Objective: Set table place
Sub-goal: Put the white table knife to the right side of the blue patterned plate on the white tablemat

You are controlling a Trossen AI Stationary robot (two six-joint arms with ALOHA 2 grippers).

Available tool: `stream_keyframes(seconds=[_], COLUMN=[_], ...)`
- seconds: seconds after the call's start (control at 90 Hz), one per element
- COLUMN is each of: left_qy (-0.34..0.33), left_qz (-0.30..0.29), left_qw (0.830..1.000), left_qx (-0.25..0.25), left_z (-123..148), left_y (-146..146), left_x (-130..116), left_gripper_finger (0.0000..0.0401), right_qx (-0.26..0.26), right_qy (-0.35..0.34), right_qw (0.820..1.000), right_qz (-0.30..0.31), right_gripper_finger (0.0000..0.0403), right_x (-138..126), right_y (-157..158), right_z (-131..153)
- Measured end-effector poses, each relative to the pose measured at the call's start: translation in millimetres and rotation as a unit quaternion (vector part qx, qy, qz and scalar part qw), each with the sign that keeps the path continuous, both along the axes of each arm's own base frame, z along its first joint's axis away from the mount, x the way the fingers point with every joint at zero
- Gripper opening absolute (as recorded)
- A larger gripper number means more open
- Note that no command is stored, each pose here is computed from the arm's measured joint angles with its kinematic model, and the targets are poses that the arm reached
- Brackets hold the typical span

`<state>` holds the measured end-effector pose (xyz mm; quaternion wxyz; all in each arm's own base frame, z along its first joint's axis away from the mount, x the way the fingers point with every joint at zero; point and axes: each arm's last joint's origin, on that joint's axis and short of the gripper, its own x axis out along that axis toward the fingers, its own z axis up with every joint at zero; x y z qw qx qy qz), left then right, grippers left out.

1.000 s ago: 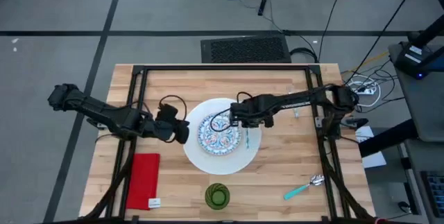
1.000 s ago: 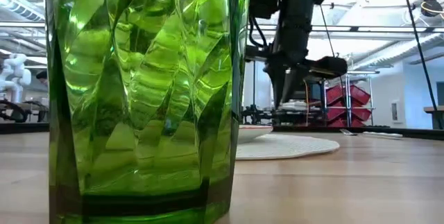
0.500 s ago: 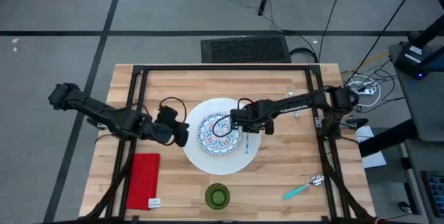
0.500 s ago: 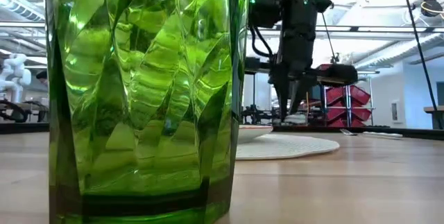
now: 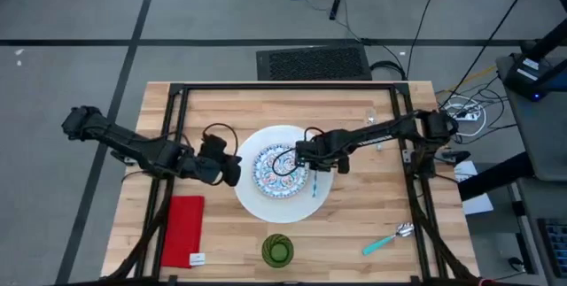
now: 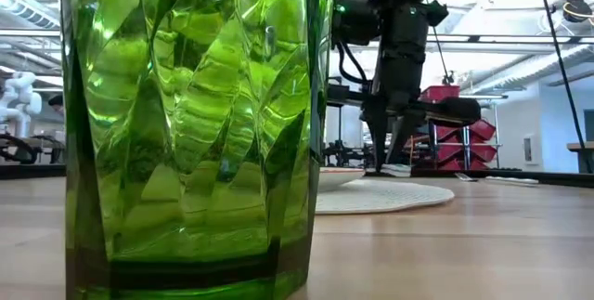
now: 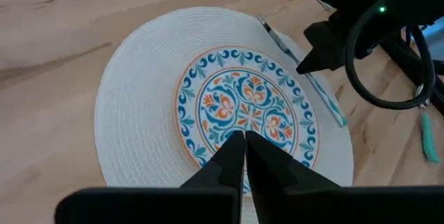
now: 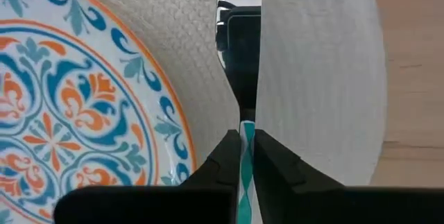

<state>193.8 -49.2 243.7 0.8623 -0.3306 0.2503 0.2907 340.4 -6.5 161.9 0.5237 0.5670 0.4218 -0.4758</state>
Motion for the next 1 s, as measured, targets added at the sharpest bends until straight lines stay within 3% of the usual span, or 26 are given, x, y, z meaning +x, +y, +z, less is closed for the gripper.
stream_keyframes(seconds=[1.0], left_qy=[0.006], left_qz=[0.0], left_qw=[1.0], left_qx=[0.003], left_z=[-1], left_y=[0], left_x=[-1], left_gripper_finger=[0.0], right_qx=[0.028], right_qy=[-0.012], right_qw=[1.0], right_qz=[0.006], right_gripper_finger=[0.0009], right_x=[5], right_y=[27], right_z=[-7])
